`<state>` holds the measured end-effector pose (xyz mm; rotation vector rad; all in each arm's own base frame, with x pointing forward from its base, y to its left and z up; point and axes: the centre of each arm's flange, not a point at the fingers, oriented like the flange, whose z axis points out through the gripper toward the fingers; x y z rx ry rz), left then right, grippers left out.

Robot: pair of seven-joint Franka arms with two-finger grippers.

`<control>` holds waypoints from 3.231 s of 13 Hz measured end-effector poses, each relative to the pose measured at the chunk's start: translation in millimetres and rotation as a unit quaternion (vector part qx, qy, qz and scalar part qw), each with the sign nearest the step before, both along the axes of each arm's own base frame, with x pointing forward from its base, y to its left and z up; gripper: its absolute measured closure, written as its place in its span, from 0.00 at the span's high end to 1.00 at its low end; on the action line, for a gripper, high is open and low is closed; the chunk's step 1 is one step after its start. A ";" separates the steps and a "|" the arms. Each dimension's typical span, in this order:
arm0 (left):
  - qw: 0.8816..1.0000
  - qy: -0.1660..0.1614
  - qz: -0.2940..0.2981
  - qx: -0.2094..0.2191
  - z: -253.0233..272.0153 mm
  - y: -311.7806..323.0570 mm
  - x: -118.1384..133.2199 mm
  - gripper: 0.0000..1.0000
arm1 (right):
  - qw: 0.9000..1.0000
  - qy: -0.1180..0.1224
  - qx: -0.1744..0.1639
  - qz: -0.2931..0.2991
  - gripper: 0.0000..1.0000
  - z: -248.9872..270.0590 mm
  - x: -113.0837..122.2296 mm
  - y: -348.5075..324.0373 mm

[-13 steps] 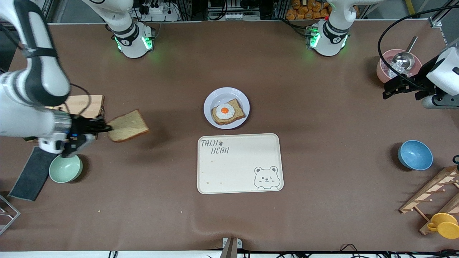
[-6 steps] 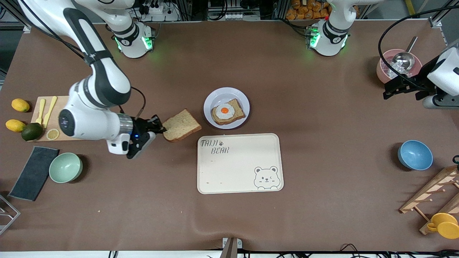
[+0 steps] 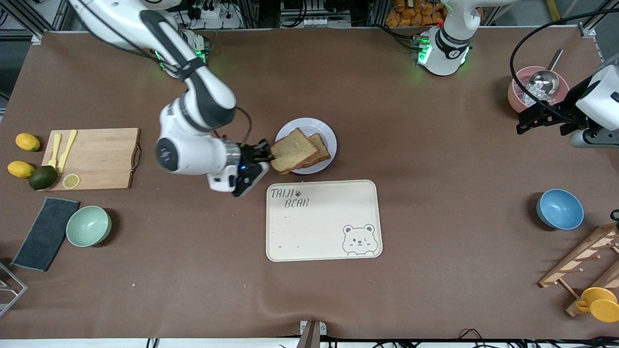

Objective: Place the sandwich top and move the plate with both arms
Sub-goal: 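Lay the bread slice on the egg toast and open the right gripper, then withdraw the right gripper while the left gripper reaches toward the plate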

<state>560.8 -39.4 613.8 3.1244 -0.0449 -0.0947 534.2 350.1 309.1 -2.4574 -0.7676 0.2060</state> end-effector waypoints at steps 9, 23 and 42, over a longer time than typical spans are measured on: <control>1.000 0.006 0.000 0.000 -7.0 0.0 3.2 1.00 | 0.999 -0.021 -0.032 -0.014 0.07 -75.0 -55.8 25.8; 0.999 0.018 0.003 -0.037 -15.9 -5.8 4.6 1.00 | 0.998 0.000 -0.031 -0.048 1.00 -37.2 -15.5 -37.4; 0.908 0.120 0.095 -0.389 -347.4 -123.5 -88.7 1.00 | 0.947 -0.041 -0.255 -0.192 1.00 251.4 20.9 -451.7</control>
